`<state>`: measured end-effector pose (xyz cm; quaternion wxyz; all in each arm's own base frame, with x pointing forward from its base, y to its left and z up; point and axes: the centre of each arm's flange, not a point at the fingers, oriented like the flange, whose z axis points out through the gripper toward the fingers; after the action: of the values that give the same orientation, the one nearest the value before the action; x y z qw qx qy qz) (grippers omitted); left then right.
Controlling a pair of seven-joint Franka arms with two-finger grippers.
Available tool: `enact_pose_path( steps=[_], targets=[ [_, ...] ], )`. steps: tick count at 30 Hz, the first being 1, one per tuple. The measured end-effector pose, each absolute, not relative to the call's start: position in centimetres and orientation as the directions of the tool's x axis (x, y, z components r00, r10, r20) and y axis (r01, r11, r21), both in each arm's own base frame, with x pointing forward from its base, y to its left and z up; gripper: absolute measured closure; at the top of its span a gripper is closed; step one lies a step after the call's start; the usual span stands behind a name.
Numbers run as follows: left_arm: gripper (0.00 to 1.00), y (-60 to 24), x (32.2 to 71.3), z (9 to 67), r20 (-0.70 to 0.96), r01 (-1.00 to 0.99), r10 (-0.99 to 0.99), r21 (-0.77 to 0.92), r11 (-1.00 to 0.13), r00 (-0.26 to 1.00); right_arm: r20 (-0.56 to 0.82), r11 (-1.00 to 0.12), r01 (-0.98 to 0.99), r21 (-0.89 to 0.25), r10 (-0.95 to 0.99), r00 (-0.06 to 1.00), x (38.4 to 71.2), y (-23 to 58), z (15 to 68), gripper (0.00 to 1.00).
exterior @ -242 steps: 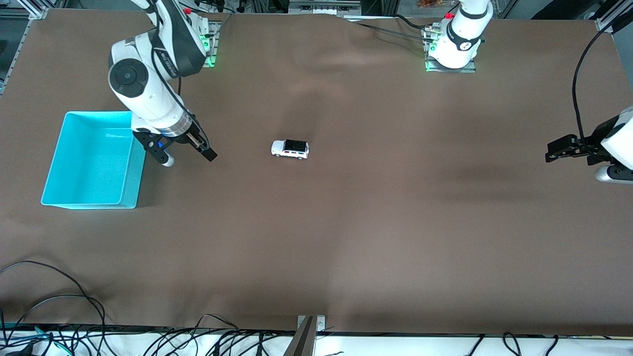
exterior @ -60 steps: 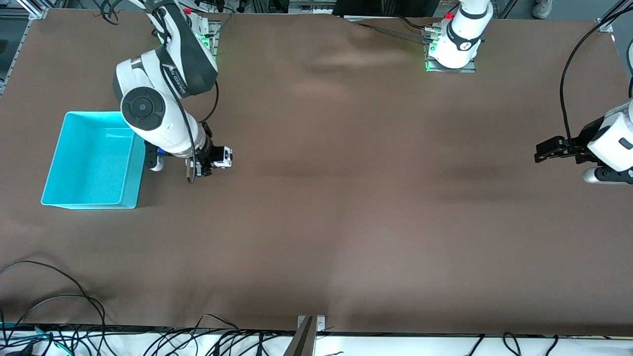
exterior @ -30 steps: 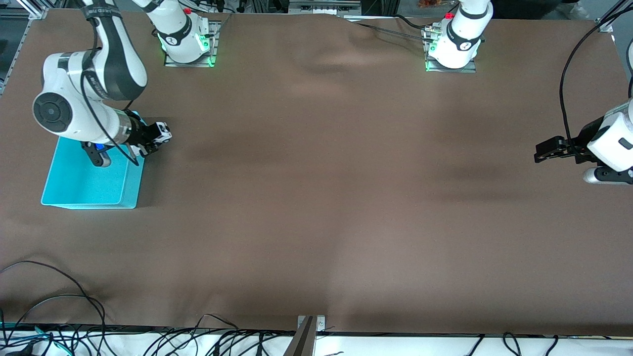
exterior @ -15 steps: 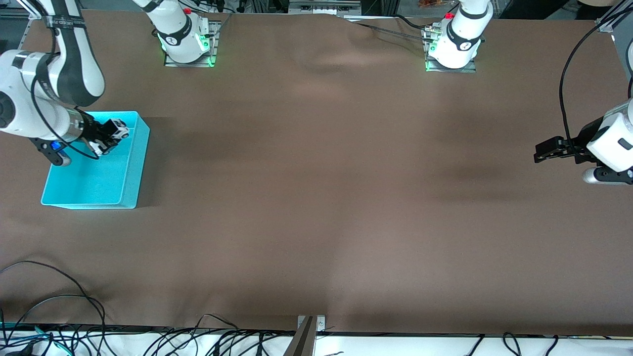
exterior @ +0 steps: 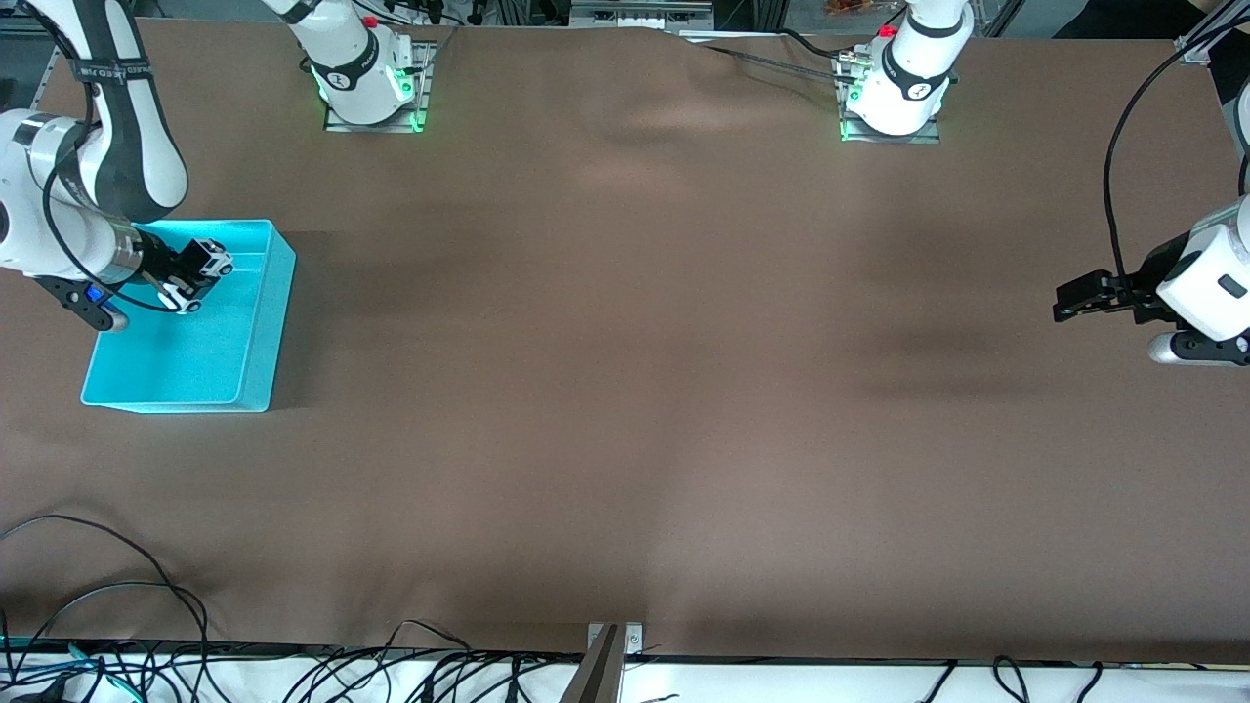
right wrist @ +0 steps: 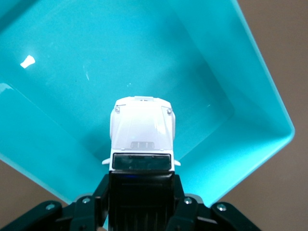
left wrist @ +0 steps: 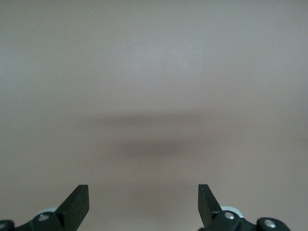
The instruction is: Wind and store white jeep toy
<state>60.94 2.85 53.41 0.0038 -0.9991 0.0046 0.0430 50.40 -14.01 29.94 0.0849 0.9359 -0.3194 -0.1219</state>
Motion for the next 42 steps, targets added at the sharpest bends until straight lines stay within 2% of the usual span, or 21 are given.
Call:
enact_pose_path(
  steps=[13, 34, 42],
  targets=[
    [0.00, 2.8, 61.0, 53.2, -0.089, -0.007, -0.007, -0.007, -1.000, 0.996, -0.199, -0.836, -0.504, 0.214, -0.543, 0.816, 49.5, -16.8, 28.2, 0.48],
    [0.00, 2.5, 61.0, 53.1, -0.090, 0.005, 0.005, -0.007, -1.000, 0.996, -0.224, -0.901, -0.391, 0.187, -0.426, 0.876, 46.2, -21.9, 20.5, 0.48],
    [0.00, 2.4, 61.0, 53.1, -0.091, 0.004, 0.005, -0.006, -1.000, 0.996, -0.226, -0.910, -0.373, 0.180, -0.407, 0.885, 45.9, -22.1, 20.0, 0.48]
  ],
)
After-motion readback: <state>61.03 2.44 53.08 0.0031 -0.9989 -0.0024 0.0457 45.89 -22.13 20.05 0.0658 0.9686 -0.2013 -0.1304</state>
